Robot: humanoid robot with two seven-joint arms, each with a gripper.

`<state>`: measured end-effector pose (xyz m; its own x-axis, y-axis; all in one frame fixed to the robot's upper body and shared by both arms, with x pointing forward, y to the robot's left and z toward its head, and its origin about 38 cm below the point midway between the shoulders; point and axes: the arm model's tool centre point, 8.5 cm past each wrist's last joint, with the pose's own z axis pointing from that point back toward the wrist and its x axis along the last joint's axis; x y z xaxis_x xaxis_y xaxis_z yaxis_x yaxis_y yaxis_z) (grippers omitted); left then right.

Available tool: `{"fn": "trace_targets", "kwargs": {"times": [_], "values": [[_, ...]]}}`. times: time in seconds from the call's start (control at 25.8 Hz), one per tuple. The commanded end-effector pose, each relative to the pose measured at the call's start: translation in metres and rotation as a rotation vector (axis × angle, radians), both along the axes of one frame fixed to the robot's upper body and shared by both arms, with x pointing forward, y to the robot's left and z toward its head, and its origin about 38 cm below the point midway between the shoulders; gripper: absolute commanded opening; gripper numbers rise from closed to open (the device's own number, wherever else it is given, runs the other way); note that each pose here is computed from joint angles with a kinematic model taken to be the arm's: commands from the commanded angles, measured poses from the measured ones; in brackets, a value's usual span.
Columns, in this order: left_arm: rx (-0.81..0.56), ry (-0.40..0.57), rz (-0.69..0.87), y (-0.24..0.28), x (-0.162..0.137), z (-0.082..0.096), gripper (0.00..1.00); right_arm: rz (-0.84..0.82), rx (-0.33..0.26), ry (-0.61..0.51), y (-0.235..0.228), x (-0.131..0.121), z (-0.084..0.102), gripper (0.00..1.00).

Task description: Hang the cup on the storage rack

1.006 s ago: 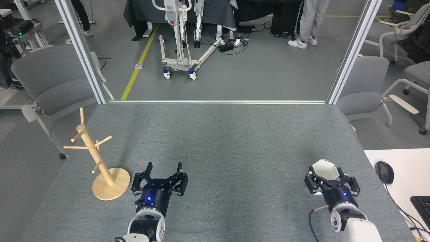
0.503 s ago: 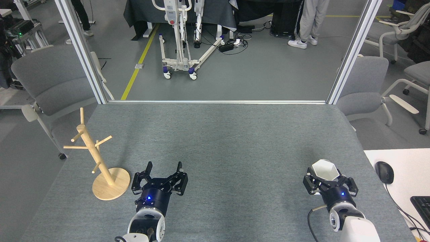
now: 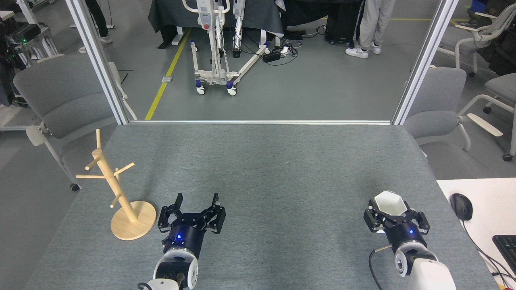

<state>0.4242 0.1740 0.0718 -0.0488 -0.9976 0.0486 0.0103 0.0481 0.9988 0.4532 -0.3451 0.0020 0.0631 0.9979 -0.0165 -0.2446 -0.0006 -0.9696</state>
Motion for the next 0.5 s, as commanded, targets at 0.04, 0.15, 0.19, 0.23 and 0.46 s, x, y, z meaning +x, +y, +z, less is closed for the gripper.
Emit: {"fn": "trace_targets", "kwargs": {"times": [0.04, 0.15, 0.19, 0.23, 0.46], "values": [[0.003, -0.02, -0.003, 0.0002, 0.0066, 0.009, 0.99, 0.002, 0.003, -0.004, 0.0011, 0.0013, 0.0012, 1.0], [0.008, -0.017, -0.003, 0.0018, 0.0066, 0.0078, 0.99, 0.001, 0.004, -0.005, 0.0018, 0.0019, 0.0017, 0.99], [0.003, -0.017, -0.003, 0.0002, 0.0066, 0.0079, 0.99, 0.001, 0.003, -0.005, 0.0018, 0.0019, 0.0017, 0.99], [0.002, -0.019, -0.003, -0.0003, 0.0062, 0.0084, 0.99, 0.001, 0.003, -0.005, 0.0018, 0.0019, 0.0017, 0.99], [0.001, -0.019, -0.004, -0.0002, 0.0048, 0.008, 0.99, 0.003, 0.006, -0.005, 0.0035, 0.002, 0.0013, 0.97]]}}
